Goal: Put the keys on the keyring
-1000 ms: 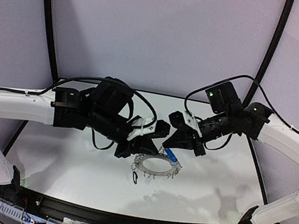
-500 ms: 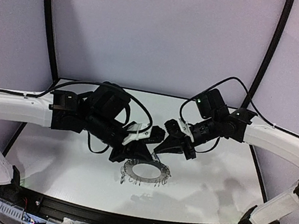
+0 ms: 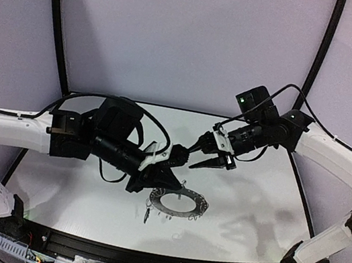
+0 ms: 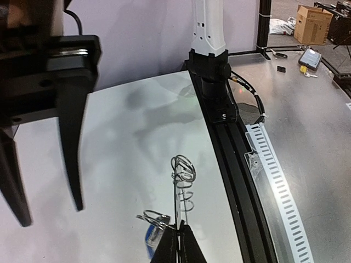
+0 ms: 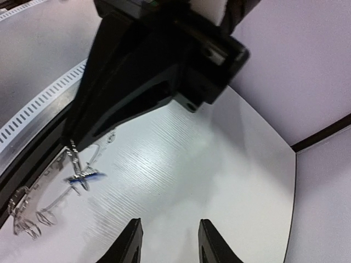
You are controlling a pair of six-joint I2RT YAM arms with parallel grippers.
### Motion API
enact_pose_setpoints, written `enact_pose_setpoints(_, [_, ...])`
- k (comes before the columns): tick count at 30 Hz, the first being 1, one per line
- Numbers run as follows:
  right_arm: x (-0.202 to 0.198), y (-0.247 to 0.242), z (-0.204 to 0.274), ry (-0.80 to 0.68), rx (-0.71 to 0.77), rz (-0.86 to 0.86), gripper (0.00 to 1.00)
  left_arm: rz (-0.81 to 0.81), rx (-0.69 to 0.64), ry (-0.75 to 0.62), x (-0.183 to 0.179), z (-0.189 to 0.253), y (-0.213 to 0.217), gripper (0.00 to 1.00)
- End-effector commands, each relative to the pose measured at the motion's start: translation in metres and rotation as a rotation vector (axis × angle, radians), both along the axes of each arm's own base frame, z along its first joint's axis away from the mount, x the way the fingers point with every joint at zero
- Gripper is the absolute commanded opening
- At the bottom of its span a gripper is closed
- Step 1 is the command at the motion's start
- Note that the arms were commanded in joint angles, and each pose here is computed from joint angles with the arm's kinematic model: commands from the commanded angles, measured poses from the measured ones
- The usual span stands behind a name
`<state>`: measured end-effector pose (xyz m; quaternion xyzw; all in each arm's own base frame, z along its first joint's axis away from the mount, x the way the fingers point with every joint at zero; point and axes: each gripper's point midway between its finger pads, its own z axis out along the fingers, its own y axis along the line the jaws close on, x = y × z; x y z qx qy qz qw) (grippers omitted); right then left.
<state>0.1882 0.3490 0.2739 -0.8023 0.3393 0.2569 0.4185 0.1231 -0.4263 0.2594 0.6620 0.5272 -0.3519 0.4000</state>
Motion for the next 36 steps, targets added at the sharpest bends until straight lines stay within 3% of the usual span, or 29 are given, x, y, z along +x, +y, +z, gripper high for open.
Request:
enact_pose_setpoints(1, [-0.015, -0.008, -0.005, 0.068, 0.003, 0.02, 0.37, 0.016, -0.081, -0.045, 0.003, 0.022, 0.001, 0.01])
enact_pose_setpoints(6, [-0.041, -0.011, 0.009, 0.205, 0.083, 0.061, 0.37, 0.033, -0.107, -0.065, 0.006, 0.025, 0.001, 0.01])
enact_pose_setpoints(11, [-0.051, -0.011, 0.018, 0.226, 0.131, 0.049, 0.37, 0.043, -0.131, -0.095, 0.009, 0.029, 0.0, 0.01])
enact_pose_setpoints(22, [-0.054, 0.003, 0.002, 0.223, 0.038, 0.048, 0.31, 0.033, -0.152, -0.116, 0.01, 0.035, -0.003, 0.01])
enact_pose_setpoints(31, [-0.056, 0.001, 0.002, 0.204, 0.029, 0.033, 0.01, 0.033, -0.146, -0.107, 0.008, 0.034, -0.001, 0.01])
enact_pose_setpoints(36, [-0.051, -0.001, 0.002, 0.167, 0.002, -0.005, 0.0, 0.058, -0.134, -0.103, 0.012, 0.031, 0.0, 0.01])
